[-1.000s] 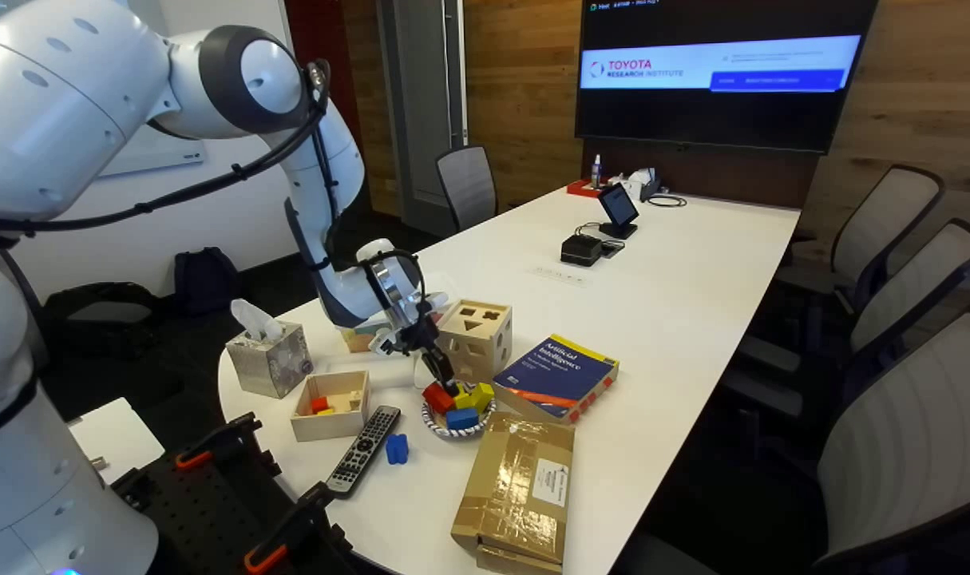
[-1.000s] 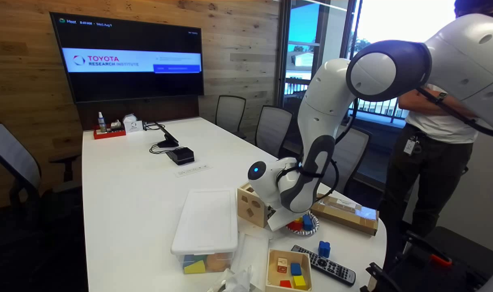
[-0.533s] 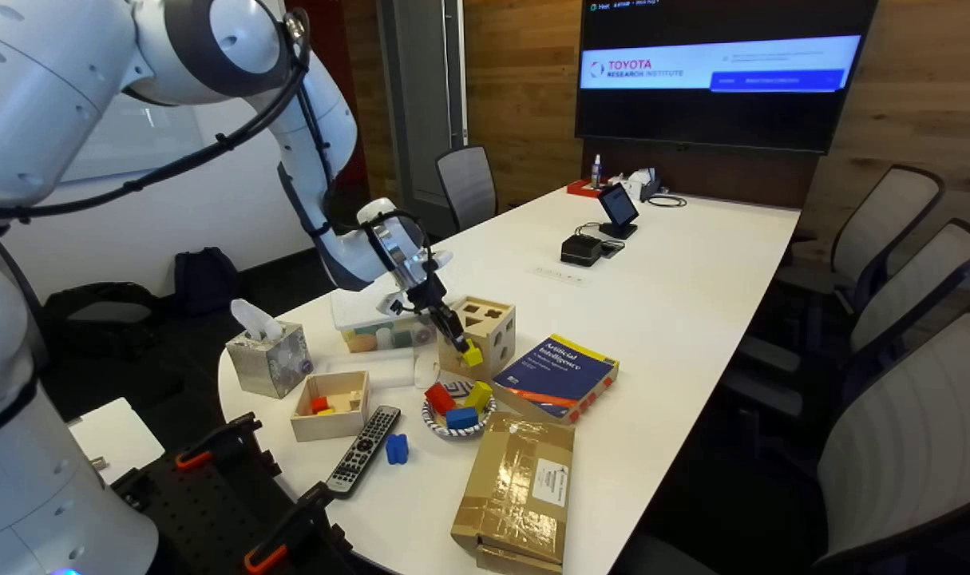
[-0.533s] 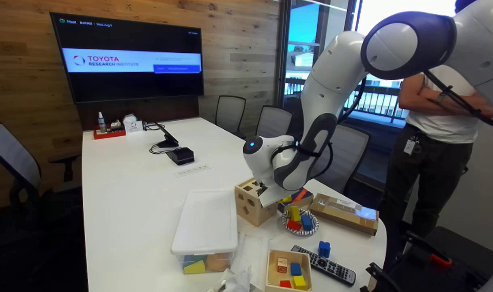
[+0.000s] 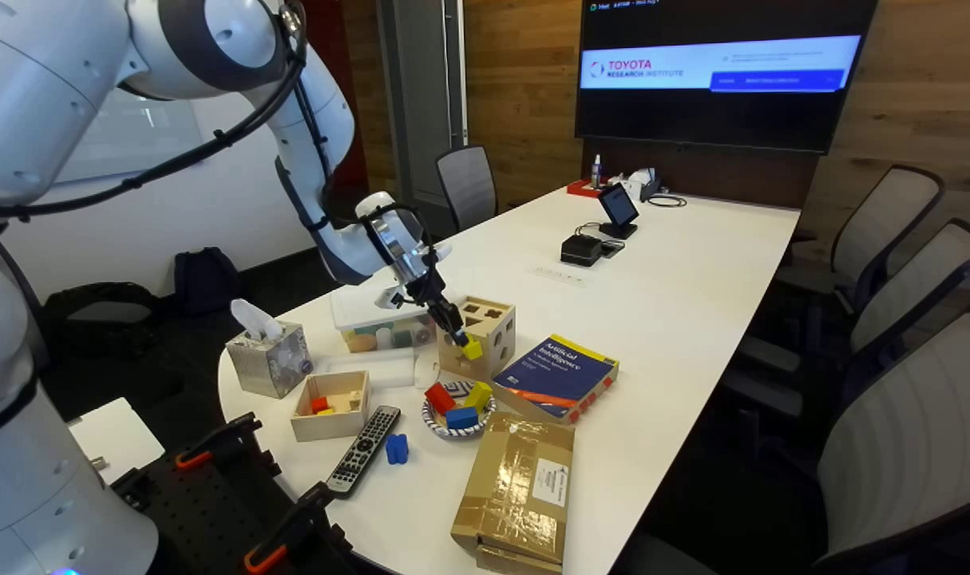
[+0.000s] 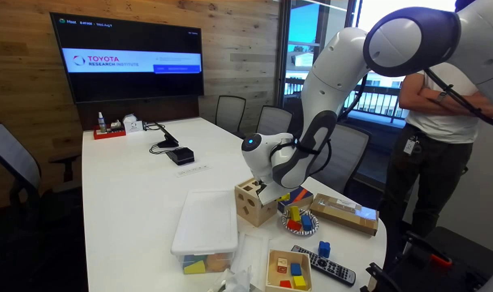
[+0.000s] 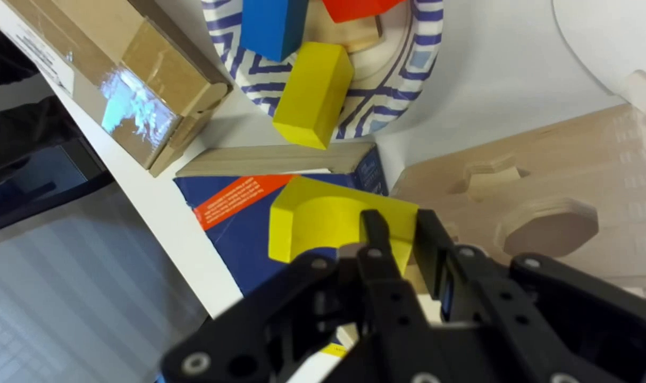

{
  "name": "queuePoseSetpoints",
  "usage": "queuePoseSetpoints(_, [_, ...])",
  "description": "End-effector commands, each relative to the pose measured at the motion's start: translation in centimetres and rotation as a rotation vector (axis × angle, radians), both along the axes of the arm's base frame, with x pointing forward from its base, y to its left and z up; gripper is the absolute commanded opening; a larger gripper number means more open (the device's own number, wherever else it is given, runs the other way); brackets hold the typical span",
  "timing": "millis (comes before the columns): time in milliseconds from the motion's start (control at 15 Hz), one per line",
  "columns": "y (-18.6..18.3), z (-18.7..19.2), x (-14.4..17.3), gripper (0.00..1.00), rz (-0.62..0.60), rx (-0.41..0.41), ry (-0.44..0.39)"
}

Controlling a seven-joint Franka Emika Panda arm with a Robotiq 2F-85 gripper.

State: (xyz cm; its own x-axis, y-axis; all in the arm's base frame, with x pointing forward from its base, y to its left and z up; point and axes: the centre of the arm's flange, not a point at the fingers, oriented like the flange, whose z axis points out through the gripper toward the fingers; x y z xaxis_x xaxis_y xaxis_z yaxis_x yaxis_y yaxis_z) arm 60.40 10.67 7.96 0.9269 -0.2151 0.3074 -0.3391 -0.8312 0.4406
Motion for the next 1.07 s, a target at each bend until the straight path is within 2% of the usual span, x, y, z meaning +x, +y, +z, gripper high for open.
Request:
queuePoseSetpoints(0, [0.3,-0.6,0.1,0.05,0.015,-0.030,0.058])
queuePoseSetpoints(467, [1.4,0.2,-0.6,0.05,0.039,-0.047,0.046])
queuePoseSetpoints(1000, [5.5,-0.4,-2.4,0.05,0.133,-0.098,0.060])
